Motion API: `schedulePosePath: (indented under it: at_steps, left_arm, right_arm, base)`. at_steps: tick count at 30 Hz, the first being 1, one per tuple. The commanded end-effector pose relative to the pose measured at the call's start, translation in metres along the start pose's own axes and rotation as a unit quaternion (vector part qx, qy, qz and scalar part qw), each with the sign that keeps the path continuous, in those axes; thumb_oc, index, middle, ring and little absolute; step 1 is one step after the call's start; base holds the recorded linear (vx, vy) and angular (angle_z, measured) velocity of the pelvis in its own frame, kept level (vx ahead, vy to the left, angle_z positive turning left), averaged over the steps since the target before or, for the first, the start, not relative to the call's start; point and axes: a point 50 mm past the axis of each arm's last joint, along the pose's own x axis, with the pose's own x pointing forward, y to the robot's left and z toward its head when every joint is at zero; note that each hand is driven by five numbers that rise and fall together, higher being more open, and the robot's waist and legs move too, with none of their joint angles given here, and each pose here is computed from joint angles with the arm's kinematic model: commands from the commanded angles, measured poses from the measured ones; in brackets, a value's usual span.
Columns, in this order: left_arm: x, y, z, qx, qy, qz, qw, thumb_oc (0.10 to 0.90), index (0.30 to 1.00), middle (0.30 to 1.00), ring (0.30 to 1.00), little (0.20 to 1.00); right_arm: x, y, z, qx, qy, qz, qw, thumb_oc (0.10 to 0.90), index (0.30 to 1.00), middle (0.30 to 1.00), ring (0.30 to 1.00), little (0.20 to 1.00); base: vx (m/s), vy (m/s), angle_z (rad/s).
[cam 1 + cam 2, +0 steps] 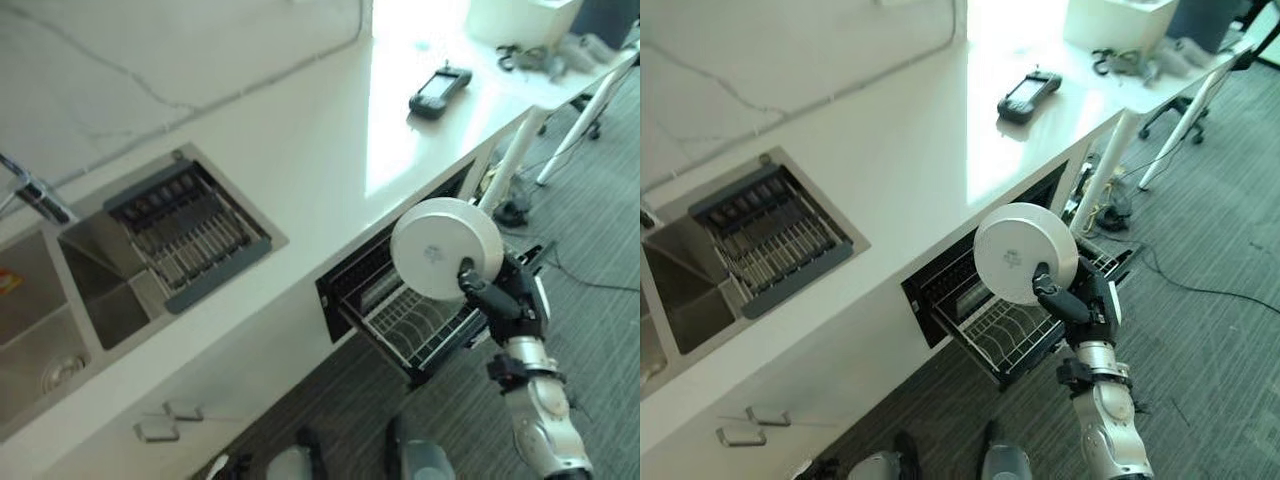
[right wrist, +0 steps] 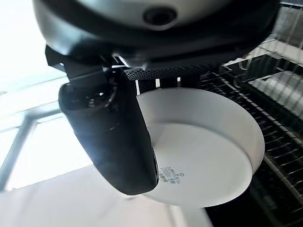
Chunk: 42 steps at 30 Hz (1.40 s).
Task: Place the dishes in the dishwasher.
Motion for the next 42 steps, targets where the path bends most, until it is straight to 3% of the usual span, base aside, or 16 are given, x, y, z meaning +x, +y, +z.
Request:
schedulePosePath:
  at_steps: [1,12,14,20,24,33,37,39,42]
  left_arm:
    - [0.006,0.003,0.080,-0.031,-0.143,-0.019,0.989,0.800,0.900,0.900,0.900,0.900]
    - [0.009,0.014,0.088,0.051,-0.144,-0.034,0.988,0.800,0.900,0.900,0.900,0.900]
    - [0.011,0.017,0.086,0.062,-0.135,-0.029,0.988,0.800,0.900,0.900,0.900,0.900]
    - [0.014,0.025,0.091,0.085,-0.136,-0.020,0.987,0.800,0.900,0.900,0.900,0.900]
    - [0.015,0.027,0.096,0.106,-0.143,-0.014,0.984,0.800,0.900,0.900,0.900,0.900]
    - [0.015,0.020,0.104,0.073,-0.165,-0.012,0.984,0.800,0.900,0.900,0.900,0.900]
    - [0.014,0.012,0.114,0.045,-0.180,-0.012,0.983,0.800,0.900,0.900,0.900,0.900]
    - [0.013,0.001,0.125,0.027,-0.190,-0.015,0.981,0.800,0.900,0.900,0.900,0.900]
    - [0.013,0.000,0.130,0.012,-0.194,-0.013,0.981,0.800,0.900,0.900,0.900,0.900]
  right_arm:
    - [0.028,0.015,0.058,-0.026,-0.155,0.024,0.987,0.400,0.300,0.300,0.300,0.300]
    - [0.082,0.012,0.063,-0.251,-0.136,-0.069,0.956,0.400,0.300,0.300,0.300,0.300]
    - [0.096,0.018,0.072,-0.328,-0.155,-0.091,0.928,0.400,0.300,0.300,0.300,0.300]
    - [0.119,0.025,0.087,-0.453,-0.196,-0.141,0.858,0.400,0.300,0.300,0.300,0.300]
    - [0.131,0.023,0.098,-0.556,-0.219,-0.215,0.773,0.400,0.300,0.300,0.300,0.300]
    - [0.131,0.018,0.083,-0.621,-0.207,-0.262,0.709,0.400,0.300,0.300,0.300,0.300]
    - [0.120,0.000,0.062,-0.594,-0.148,-0.361,0.704,0.400,0.300,0.300,0.300,0.300]
    - [0.108,0.003,0.045,-0.598,-0.137,-0.416,0.672,0.400,0.300,0.300,0.300,0.300]
    - [0.100,0.000,0.035,-0.587,-0.123,-0.446,0.665,0.400,0.300,0.300,0.300,0.300]
  base:
    - [-0.03,0.005,0.13]
    - [-0.02,-0.006,0.17]
    - [-0.01,-0.002,0.04]
    - [-0.03,-0.001,0.11]
    - [-0.08,0.022,0.15]
    - [-0.03,0.045,0.05]
    - [-0.07,0.103,-0.01]
    - [-0.06,0.131,-0.08]
    - [-0.03,0.057,-0.12]
